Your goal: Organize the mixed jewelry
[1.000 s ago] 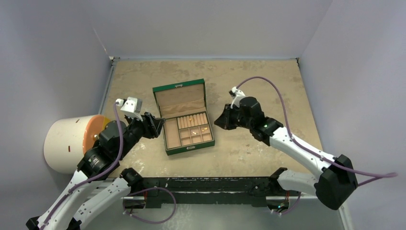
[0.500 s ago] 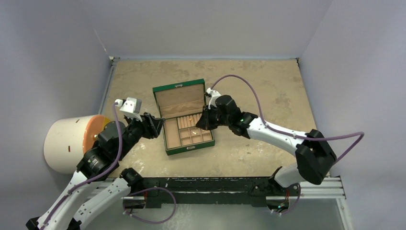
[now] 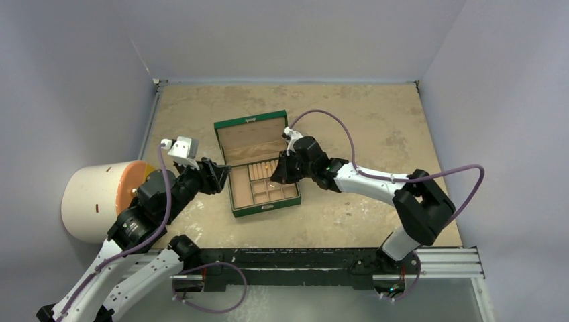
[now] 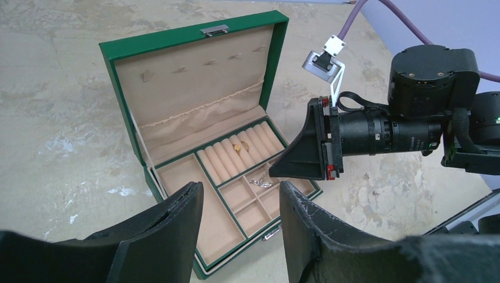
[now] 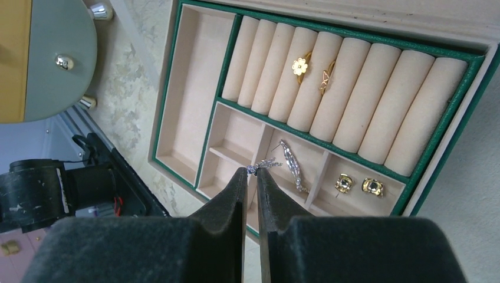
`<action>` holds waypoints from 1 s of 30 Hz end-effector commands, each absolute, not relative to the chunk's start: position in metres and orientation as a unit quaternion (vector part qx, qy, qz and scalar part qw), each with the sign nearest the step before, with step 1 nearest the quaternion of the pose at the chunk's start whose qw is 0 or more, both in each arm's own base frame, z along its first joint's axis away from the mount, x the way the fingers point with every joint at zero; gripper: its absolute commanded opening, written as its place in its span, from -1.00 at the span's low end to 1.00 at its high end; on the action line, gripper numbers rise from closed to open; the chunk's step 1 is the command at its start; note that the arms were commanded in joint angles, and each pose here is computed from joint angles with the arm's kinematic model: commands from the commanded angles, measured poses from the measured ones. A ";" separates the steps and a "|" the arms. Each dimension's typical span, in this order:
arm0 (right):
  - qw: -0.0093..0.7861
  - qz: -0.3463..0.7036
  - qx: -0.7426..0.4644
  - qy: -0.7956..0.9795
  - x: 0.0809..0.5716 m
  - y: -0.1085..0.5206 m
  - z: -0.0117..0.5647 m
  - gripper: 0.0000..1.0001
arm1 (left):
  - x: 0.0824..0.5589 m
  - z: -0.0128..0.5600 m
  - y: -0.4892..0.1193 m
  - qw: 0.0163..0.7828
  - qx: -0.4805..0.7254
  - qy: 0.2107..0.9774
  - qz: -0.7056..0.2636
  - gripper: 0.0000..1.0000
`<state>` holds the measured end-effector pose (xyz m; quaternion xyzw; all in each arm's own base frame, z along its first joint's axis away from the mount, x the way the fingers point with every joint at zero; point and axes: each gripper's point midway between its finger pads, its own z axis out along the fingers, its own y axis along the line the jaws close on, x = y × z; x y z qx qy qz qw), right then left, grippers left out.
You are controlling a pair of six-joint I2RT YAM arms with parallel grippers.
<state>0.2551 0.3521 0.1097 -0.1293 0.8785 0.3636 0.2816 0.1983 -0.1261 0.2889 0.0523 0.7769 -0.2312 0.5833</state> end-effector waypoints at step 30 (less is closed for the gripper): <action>0.296 0.319 -0.085 0.896 0.251 0.323 0.106 -0.43 | 0.203 0.294 -0.125 0.593 0.050 0.771 -0.227 -0.01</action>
